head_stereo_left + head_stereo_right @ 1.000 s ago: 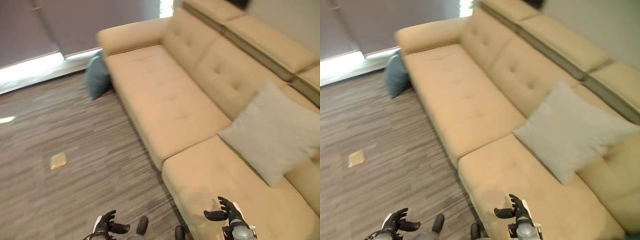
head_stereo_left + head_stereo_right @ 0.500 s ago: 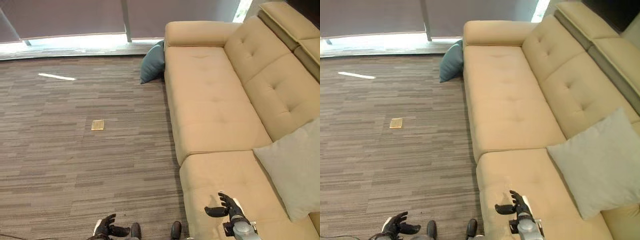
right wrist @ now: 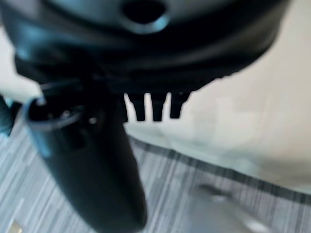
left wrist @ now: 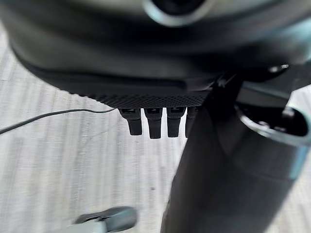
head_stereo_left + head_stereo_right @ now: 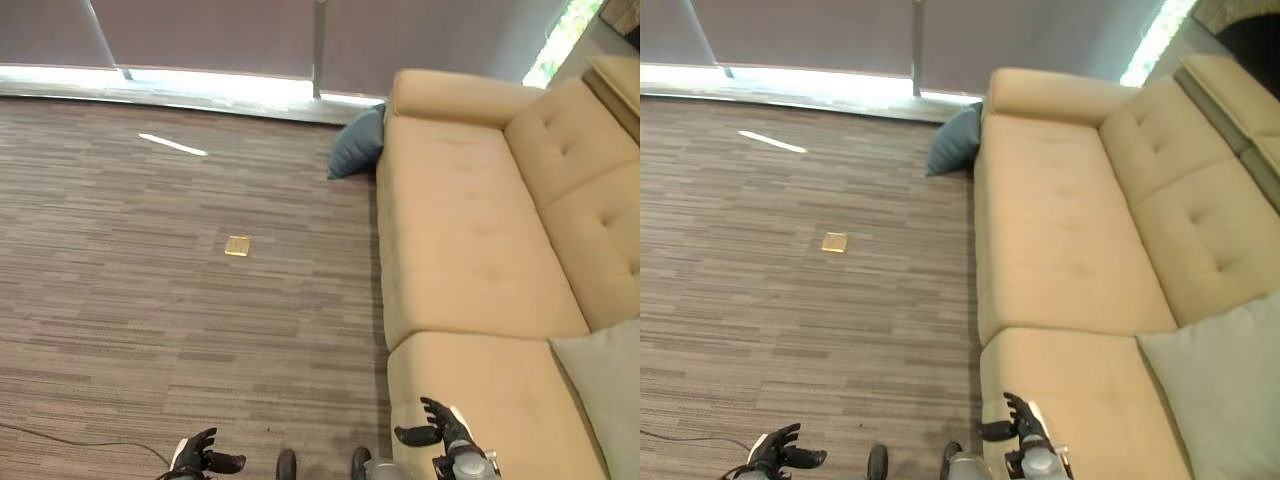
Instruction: Pick up all the scattered cushions and arrange them neatly on the sofa.
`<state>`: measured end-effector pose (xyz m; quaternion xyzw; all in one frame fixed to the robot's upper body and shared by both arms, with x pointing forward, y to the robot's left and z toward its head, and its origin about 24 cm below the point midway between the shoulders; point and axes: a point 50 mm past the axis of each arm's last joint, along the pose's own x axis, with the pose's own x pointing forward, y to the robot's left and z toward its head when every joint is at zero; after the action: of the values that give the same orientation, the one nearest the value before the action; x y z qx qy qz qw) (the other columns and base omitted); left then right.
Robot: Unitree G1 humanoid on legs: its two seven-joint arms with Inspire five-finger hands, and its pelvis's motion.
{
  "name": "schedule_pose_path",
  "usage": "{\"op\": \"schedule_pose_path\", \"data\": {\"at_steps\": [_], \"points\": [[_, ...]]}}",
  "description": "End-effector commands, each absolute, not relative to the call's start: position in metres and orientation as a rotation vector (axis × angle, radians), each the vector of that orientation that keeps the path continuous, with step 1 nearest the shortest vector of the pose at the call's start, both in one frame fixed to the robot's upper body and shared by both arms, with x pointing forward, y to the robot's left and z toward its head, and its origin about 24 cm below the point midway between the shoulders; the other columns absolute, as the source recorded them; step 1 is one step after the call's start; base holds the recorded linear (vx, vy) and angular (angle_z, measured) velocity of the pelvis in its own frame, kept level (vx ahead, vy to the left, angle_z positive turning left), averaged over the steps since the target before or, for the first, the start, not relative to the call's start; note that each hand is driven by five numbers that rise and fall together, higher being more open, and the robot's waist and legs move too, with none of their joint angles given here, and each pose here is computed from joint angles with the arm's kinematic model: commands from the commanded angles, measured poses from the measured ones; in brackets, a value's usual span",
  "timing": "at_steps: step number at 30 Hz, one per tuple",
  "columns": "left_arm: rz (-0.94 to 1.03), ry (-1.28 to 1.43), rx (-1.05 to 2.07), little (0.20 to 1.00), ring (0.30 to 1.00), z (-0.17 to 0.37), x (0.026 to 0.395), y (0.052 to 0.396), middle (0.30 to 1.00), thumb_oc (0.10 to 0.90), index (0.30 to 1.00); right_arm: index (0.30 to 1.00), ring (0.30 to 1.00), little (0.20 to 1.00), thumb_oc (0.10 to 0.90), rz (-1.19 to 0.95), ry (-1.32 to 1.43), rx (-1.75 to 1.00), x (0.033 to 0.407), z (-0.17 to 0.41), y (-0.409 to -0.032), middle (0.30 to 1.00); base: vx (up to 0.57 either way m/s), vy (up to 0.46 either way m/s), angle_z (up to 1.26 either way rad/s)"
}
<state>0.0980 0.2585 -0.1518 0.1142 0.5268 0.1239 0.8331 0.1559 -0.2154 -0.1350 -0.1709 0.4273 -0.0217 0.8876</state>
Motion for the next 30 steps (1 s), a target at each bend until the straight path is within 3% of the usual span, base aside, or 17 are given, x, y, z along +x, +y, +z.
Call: {"op": "schedule_pose_path", "data": {"at_steps": [1,9,17,23,30], "points": [[0.250,1.037,0.240,0.900,0.900,-0.147,0.114,0.256,0.900,0.800,0.900,0.900,0.900,0.900,0.800,-0.101,0.820,-0.387,0.168,-0.124,-0.234,0.900,0.20,-0.039,0.85],[0.248,1.026,0.220,0.900,0.900,-0.146,0.117,0.254,0.900,0.800,0.900,0.900,0.900,0.900,0.800,-0.110,0.783,-0.366,0.174,-0.119,-0.235,0.900,0.27,-0.087,0.82],[0.251,1.005,0.238,0.900,0.900,-0.142,0.121,0.260,0.900,0.800,0.900,0.900,0.900,0.900,0.800,-0.111,0.774,-0.396,0.175,-0.116,-0.237,0.900,0.36,0.033,-0.03],[0.263,1.062,0.232,0.900,0.900,-0.147,0.103,0.263,0.900,0.800,0.900,0.900,0.900,0.900,0.800,-0.059,0.790,-0.427,0.171,-0.120,-0.229,0.900,0.34,0.199,-0.64],[0.317,1.025,0.228,0.900,0.900,-0.141,0.109,0.274,0.900,0.800,0.900,0.900,0.900,0.900,0.800,0.016,0.715,-0.446,0.189,-0.113,-0.211,0.900,0.21,0.189,0.00]]}}
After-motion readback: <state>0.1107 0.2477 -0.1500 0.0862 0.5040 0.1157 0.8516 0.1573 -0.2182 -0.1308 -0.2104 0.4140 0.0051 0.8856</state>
